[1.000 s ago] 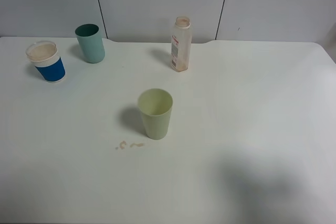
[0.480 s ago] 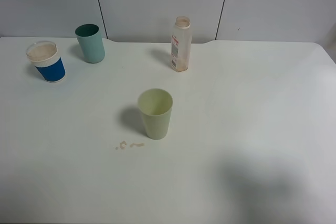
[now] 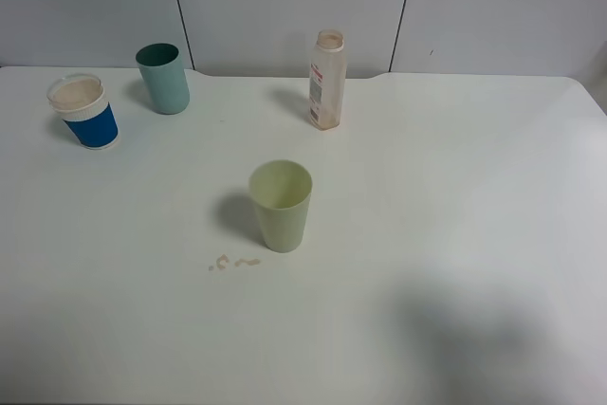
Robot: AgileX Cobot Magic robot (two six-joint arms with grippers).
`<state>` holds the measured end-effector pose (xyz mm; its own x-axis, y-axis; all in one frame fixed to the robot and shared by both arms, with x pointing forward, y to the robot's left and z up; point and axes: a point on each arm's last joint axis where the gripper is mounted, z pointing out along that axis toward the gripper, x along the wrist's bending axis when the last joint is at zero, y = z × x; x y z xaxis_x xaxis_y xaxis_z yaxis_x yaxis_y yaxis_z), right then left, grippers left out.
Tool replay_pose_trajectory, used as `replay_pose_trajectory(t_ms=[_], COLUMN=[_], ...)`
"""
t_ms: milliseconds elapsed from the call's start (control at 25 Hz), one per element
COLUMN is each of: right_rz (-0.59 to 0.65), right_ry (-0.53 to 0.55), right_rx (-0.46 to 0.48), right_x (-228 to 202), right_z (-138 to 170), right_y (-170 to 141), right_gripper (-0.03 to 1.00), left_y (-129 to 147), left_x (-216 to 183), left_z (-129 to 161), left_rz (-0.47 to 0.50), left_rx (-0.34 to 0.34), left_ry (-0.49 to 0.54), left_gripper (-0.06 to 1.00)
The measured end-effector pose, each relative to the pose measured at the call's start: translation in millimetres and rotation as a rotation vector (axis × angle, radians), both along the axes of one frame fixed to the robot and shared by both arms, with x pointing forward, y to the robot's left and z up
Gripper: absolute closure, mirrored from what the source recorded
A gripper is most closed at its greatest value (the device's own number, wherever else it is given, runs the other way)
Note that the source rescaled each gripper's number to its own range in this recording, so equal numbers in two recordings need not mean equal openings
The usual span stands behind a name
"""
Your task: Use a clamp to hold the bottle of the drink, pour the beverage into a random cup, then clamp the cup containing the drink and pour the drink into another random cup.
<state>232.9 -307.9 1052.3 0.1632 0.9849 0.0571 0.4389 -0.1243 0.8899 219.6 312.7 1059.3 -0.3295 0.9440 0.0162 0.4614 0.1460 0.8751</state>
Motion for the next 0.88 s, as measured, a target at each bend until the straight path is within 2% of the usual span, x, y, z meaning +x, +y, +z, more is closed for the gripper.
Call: replay_pose_trajectory(t_ms=[160, 320, 880], right_rz=[0.0, 0.0, 0.0], right_ry=[0.0, 0.0, 0.0], right_rx=[0.0, 0.0, 0.0], right_x=[0.0, 0.0, 0.0], right_z=[0.0, 0.0, 0.0], right_y=[0.0, 0.0, 0.0], right_gripper=[-0.03, -0.03, -0.03], left_y=[-3.1, -7.8, -11.3], left_x=[1.8, 11.1, 12.1], left_z=[-0.4, -5.6, -5.0], left_rz=[-0.044, -0.091, -0.038], left_rx=[0.003, -0.031, -0.023], left_ry=[-0.002, -0.047, -0.058], left_gripper=[-0.05, -0.05, -0.05])
